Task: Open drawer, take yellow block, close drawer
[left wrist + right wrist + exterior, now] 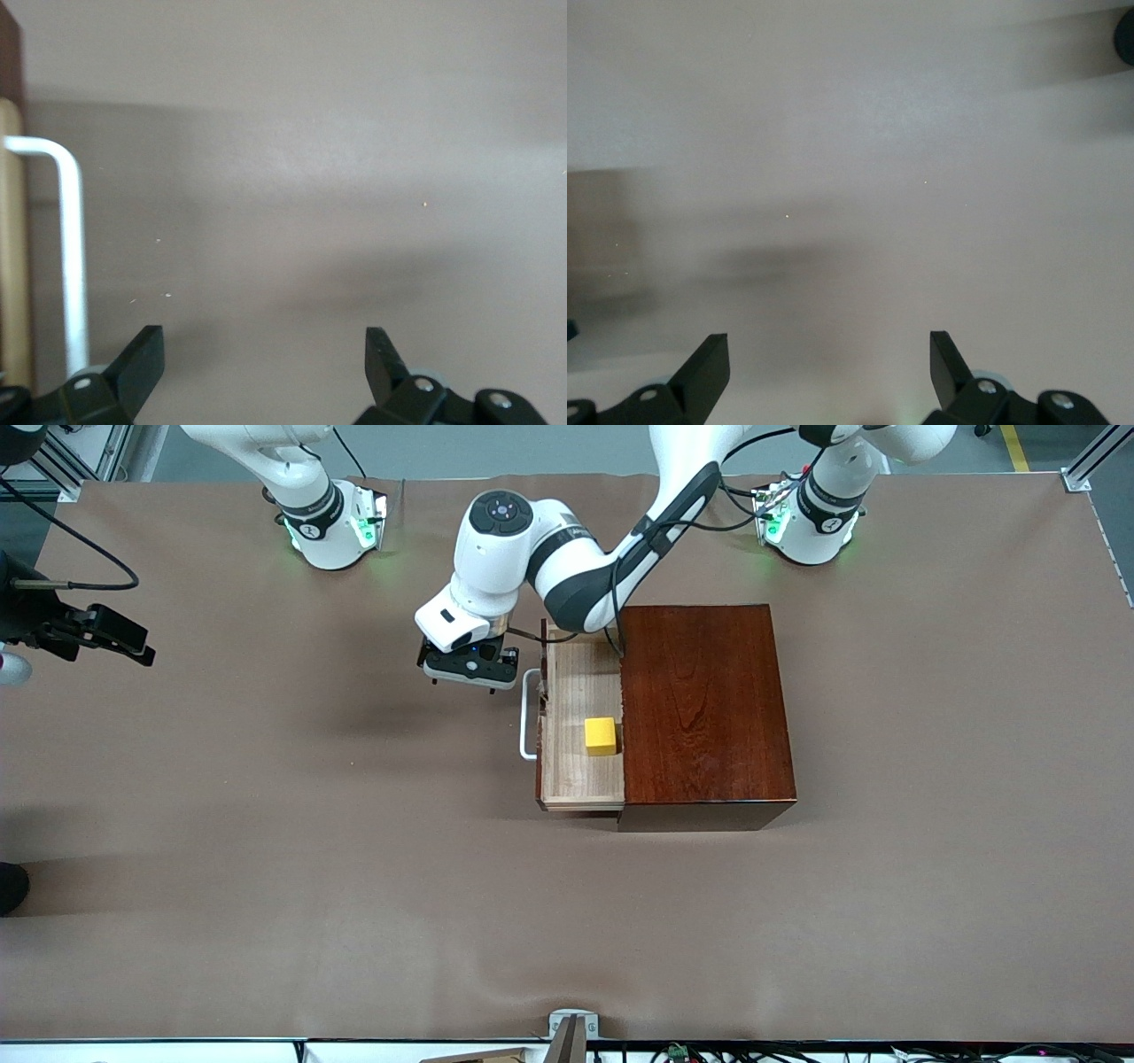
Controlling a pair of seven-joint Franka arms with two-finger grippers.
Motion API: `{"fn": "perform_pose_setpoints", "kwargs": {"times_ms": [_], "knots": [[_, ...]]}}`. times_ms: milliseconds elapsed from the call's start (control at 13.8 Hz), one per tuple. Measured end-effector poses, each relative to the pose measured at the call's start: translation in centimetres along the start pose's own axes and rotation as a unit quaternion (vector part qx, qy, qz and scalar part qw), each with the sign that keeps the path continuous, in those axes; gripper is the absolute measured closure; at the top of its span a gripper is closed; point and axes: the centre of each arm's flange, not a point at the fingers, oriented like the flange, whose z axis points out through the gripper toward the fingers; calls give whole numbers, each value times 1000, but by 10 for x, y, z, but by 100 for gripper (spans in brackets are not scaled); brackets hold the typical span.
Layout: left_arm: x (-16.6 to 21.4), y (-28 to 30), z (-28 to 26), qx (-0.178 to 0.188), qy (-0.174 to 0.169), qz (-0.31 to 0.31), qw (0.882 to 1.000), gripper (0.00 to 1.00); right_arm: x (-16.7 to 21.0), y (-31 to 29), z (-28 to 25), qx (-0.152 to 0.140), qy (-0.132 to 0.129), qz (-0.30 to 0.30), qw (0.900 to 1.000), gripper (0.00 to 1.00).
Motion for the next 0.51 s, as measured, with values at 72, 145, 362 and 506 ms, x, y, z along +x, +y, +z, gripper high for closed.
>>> {"fn": "perform_pose_setpoints", "kwargs": {"times_ms": [72,145,362,506], "knots": [[11,-4,-27,9,0,-7,1000,0,0,0,0,0,0,0,1000,0],[23,-10,-58,16,1,-15,1000,0,0,0,0,0,0,0,1000,0],[66,-52,-164,42,9,-56,998,0,8,-2,11,-1,-6,0,1000,0],[90,-91,-216,65,7,-72,995,0,16,-3,19,-1,-10,-1,1000,0]]}}
